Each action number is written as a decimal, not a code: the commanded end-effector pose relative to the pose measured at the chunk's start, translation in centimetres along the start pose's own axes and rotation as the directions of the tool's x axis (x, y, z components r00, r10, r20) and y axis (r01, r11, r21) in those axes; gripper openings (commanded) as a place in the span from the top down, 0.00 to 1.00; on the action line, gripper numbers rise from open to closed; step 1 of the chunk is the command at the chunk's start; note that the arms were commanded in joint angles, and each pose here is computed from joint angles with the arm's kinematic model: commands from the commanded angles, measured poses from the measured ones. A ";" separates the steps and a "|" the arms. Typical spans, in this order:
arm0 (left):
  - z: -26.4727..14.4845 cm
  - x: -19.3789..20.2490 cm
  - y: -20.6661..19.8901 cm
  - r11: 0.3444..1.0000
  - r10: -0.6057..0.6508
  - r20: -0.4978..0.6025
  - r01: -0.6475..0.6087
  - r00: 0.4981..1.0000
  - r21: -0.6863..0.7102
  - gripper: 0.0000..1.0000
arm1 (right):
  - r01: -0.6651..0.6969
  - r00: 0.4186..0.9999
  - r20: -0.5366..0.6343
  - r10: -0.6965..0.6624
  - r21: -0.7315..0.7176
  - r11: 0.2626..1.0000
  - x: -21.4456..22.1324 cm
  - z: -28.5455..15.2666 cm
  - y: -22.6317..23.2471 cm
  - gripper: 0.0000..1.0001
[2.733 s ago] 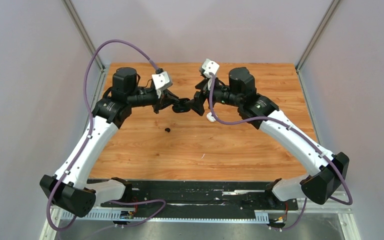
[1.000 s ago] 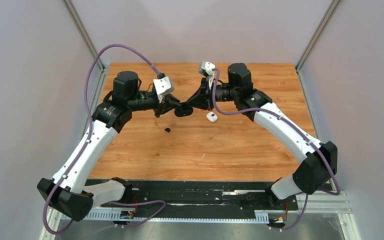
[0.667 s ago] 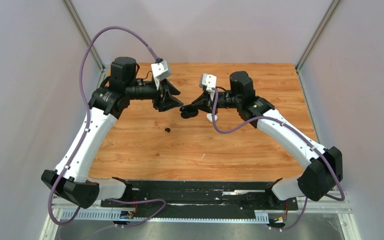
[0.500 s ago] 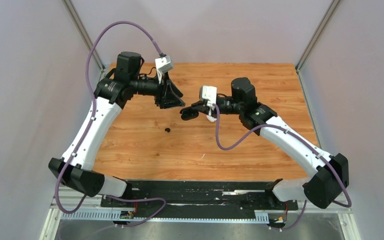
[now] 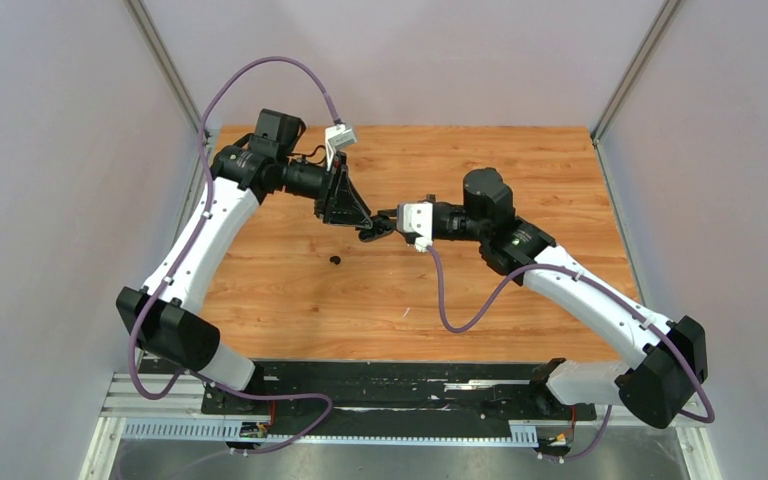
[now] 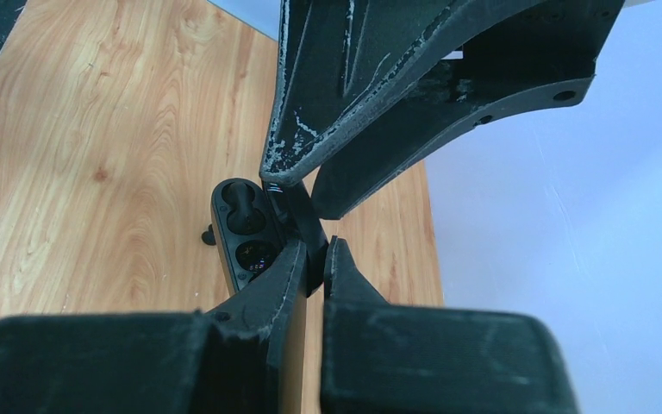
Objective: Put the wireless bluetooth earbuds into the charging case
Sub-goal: Adjust the charging case.
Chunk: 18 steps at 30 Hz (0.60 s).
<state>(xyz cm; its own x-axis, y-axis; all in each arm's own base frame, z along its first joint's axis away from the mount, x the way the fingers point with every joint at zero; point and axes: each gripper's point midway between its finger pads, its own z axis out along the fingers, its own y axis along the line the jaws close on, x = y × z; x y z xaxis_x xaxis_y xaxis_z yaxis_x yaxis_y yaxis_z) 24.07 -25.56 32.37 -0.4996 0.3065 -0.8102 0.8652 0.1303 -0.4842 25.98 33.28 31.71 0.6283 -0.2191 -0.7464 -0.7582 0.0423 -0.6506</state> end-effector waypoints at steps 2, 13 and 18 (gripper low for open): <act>-0.5 0.3 -1.3 0.999 0.017 -0.016 -0.017 1.000 0.045 0.48 | 0.085 0.995 0.042 -0.087 0.045 0.995 -1.8 -0.3 -1.2 1.00; 0.0 0.8 0.3 1.000 0.023 -0.032 -0.023 0.999 0.010 0.59 | 0.103 0.993 0.051 -0.105 0.033 0.994 -2.2 0.1 -0.8 1.00; 0.1 1.0 0.3 1.000 0.022 -0.034 -0.021 0.999 0.021 0.64 | 0.107 0.993 0.050 -0.108 0.030 0.994 -2.1 0.2 -0.7 1.00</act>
<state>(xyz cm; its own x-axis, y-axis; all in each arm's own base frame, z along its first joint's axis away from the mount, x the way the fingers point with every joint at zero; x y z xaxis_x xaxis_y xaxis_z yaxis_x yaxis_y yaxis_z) 24.12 -25.24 30.75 -0.5021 0.3471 -0.7921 0.8625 0.1338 -0.4881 25.47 33.84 31.78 0.6608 -0.2091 -0.7209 -0.7336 0.0233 -0.6792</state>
